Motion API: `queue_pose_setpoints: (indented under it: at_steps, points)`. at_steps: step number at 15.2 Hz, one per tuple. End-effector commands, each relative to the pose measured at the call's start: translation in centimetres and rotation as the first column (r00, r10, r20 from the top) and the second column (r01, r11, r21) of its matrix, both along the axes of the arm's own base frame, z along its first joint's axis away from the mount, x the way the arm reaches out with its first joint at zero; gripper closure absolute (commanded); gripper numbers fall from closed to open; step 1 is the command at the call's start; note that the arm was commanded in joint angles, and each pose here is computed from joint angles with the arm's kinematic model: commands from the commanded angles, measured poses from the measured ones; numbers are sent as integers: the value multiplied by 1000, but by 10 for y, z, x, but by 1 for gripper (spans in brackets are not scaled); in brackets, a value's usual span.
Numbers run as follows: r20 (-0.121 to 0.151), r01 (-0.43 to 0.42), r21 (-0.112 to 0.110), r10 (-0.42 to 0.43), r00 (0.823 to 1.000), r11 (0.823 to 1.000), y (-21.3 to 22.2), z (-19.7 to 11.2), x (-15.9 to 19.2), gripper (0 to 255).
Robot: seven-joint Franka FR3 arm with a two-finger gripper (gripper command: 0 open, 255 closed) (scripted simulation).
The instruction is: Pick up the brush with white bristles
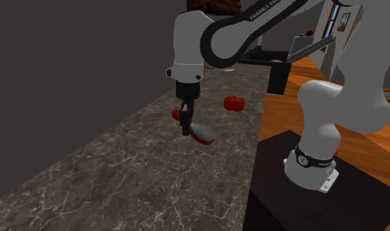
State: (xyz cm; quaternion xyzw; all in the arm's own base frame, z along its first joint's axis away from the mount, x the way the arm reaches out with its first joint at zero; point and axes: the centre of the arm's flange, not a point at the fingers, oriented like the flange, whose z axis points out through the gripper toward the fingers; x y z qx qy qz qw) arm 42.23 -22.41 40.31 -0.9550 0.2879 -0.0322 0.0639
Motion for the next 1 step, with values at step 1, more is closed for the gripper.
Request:
queue_pose_setpoints:
  at_steps: [1]
  points:
    - [0,0,0,0,1000,1000,0,3,0,255]
